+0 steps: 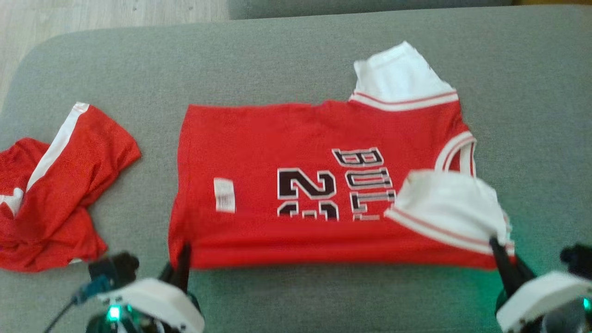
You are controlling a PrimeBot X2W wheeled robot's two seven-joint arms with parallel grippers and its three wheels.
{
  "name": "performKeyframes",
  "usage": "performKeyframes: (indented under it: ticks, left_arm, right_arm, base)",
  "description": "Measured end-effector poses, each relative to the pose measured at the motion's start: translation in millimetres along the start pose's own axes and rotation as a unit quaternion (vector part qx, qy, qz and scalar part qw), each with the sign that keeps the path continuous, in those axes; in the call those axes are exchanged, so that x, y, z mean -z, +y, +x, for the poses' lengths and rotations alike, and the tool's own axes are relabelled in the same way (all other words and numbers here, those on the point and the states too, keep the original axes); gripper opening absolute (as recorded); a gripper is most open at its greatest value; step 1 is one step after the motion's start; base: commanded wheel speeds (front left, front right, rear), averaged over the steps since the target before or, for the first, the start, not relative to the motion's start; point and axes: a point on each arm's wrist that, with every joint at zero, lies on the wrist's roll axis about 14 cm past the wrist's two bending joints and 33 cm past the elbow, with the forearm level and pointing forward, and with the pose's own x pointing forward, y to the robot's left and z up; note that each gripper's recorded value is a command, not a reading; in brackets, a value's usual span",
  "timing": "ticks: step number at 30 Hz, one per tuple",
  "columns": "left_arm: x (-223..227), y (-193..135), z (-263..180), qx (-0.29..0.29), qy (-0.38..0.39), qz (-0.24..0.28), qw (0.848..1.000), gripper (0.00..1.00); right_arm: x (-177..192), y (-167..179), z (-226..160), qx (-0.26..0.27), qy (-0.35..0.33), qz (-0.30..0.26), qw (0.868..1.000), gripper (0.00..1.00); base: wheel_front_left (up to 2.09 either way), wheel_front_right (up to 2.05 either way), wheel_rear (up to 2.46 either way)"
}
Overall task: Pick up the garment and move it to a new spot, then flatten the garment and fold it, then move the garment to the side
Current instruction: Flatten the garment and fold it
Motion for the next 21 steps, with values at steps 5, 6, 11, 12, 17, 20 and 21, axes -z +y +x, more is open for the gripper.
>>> performKeyframes:
  ticks: [5, 6, 11, 12, 17, 20, 21]
  left_arm:
    - [30.9, 9.8, -9.3, -0.019, 0.038, -0.042, 0.998, 0.0]
    - [36.1, 11.4, -10.1, -0.022, 0.044, -0.05, 0.997, 0.0]
    - [50.8, 25.5, -9.9, -0.038, 0.05, -0.056, 0.996, 1.0]
    - [49.4, 28.1, -9.5, -0.042, 0.041, -0.05, 0.997, 1.0]
    - [1.3, 34.4, -4.6, -0.066, -0.084, 0.023, 0.994, 1.0]
    - [-38.9, 23.6, -3.4, -0.06, -0.166, 0.076, 0.981, 1.0]
    - [-65.1, 12.9, -4.5, -0.051, -0.214, 0.102, 0.97, 1.0]
  right_arm:
    - [22.2, -5.6, -13.9, 0.018, 0.028, 0.016, 0.999, 0.0]
    - [24.8, -6.2, -15.5, 0.02, 0.031, 0.016, 0.999, 0.0]
    - [30.2, -9.7, -16.3, 0.027, 0.035, 0.026, 0.999, 1.0]
    - [30.7, -10.8, -16.3, 0.03, 0.032, 0.022, 0.999, 1.0]
    - [-3.4, -8.8, -12.5, 0.031, -0.046, -0.035, 0.998, 1.0]
    - [-47.3, 7.2, -9.2, 0.012, -0.125, -0.07, 0.99, 1.0]
    - [-75.5, 23.6, -10.3, -0.008, -0.175, -0.084, 0.981, 1.0]
  base:
    - [0.0, 0.0, 0.0]
    - [0.0, 0.0, 0.0]
    - [0.0, 0.0, 0.0]
    - [0.0, 0.0, 0.0]
    - [0.0, 0.0, 0.0]
    - [0.0, 0.0, 0.0]
    - [0.0, 0.0, 0.0]
